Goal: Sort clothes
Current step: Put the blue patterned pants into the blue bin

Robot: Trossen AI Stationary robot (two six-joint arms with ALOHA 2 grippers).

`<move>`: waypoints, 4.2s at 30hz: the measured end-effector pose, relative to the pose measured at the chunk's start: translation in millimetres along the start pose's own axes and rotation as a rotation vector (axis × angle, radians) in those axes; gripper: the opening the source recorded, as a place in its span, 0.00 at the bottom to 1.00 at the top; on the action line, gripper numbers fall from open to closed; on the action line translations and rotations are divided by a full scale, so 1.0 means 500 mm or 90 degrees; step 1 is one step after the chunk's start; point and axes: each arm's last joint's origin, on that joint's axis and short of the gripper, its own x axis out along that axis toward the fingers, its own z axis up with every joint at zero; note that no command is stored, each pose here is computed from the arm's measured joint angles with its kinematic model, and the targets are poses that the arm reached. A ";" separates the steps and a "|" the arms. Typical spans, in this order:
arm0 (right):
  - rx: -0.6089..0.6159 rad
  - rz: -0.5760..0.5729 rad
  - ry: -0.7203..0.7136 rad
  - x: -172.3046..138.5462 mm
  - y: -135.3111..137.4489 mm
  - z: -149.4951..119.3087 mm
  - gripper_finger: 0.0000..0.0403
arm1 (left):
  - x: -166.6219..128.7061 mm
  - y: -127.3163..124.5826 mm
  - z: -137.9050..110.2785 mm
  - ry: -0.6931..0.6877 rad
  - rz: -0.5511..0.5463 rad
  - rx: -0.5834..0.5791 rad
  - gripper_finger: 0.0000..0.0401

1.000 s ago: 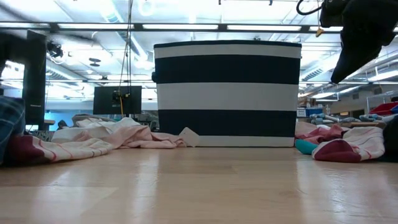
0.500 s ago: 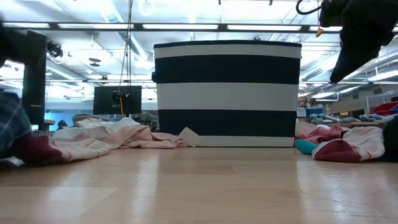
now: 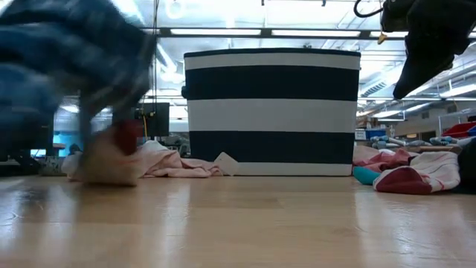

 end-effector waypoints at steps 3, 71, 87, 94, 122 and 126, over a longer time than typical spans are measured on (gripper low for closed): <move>-0.003 -0.003 -0.005 0.000 0.000 0.001 0.21 | -0.028 0.000 0.048 -0.068 -0.005 0.026 0.00; -0.044 0.009 -0.022 0.005 0.002 0.013 0.21 | 0.652 0.273 0.500 0.117 -0.007 0.068 0.35; -0.044 0.009 -0.022 0.005 0.002 0.013 0.21 | 0.430 0.213 0.596 0.090 0.015 0.120 0.40; -0.044 0.009 -0.021 0.005 0.002 0.013 0.21 | 0.308 0.167 0.585 0.045 0.024 0.152 0.40; -0.023 0.067 -0.014 -0.002 0.026 0.003 0.21 | 0.198 -0.077 0.273 0.073 0.195 0.304 0.39; -0.021 0.059 -0.031 0.005 0.034 0.006 0.21 | 0.213 -0.053 0.195 0.060 0.178 0.274 0.39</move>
